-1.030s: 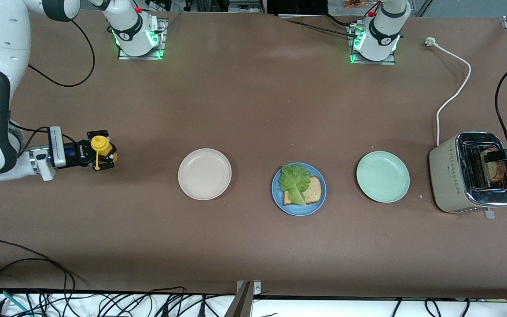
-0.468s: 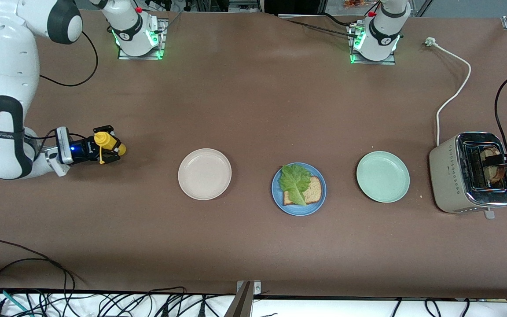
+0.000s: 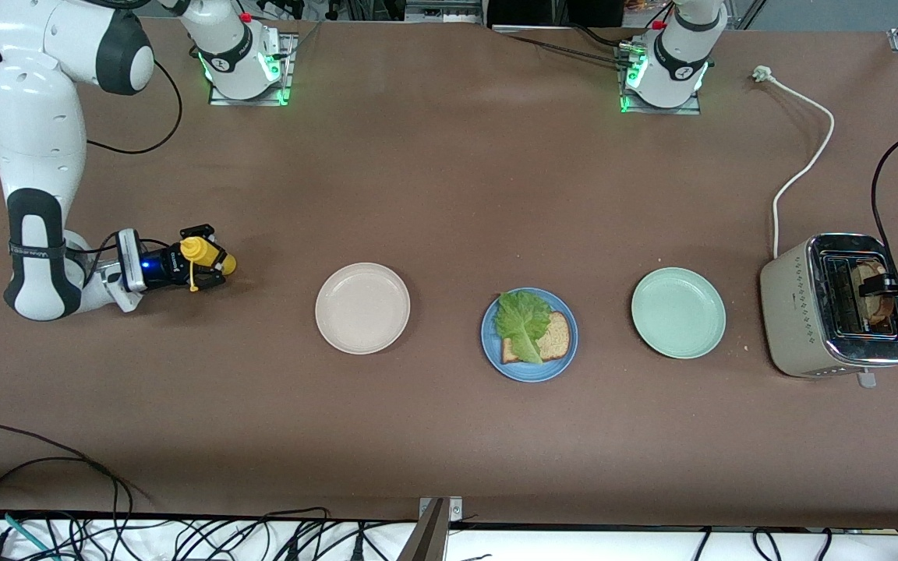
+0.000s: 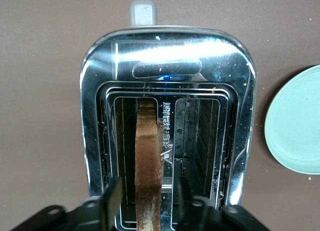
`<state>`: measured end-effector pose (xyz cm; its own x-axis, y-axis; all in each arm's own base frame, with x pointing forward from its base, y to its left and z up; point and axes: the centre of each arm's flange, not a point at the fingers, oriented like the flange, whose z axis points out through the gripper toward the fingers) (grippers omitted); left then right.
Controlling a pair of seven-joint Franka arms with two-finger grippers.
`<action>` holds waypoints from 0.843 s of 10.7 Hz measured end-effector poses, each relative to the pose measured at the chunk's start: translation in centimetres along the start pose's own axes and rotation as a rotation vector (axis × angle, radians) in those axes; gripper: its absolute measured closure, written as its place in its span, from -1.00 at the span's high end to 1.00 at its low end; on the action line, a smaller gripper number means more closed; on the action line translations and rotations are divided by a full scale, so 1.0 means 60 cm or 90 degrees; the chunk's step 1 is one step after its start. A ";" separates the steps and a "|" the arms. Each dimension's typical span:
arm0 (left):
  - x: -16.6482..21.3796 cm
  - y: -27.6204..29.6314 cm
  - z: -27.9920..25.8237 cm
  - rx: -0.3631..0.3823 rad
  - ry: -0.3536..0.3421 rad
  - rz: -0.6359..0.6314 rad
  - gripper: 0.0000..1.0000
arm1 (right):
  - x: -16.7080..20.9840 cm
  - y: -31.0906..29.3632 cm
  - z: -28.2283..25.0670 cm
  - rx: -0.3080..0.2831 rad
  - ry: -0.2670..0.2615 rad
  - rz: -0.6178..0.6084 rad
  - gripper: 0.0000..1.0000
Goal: Make sandwich in blue plate with both arms
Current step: 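Set the bottle upright while the left gripper grasps the toaster bread, then release the bottle while the left gripper lifts the bread from the toaster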
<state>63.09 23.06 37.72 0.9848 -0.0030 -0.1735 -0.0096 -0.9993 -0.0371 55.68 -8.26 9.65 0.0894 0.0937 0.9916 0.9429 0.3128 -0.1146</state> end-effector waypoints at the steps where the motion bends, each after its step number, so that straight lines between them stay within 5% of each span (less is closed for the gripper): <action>1: 0.000 0.000 0.000 0.000 0.000 0.000 -0.19 | -0.003 -0.001 0.000 0.000 0.001 0.002 -0.96; 3: 0.000 0.000 0.001 0.000 -0.001 0.001 -0.69 | -0.011 -0.003 0.002 0.000 0.002 0.007 -0.96; 6: -0.003 0.003 -0.003 -0.004 -0.012 0.002 -0.73 | -0.016 -0.004 0.003 0.001 0.003 0.009 -0.84; 9: -0.022 0.010 -0.056 -0.011 -0.037 0.002 -0.74 | -0.015 -0.004 0.002 0.001 0.003 0.010 -0.10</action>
<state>62.34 22.34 41.21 0.9731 -0.0038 -0.2305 -0.0088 -0.9998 -0.0204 55.33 -8.28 8.75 0.1050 0.0940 0.9900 0.9411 0.3124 -0.1295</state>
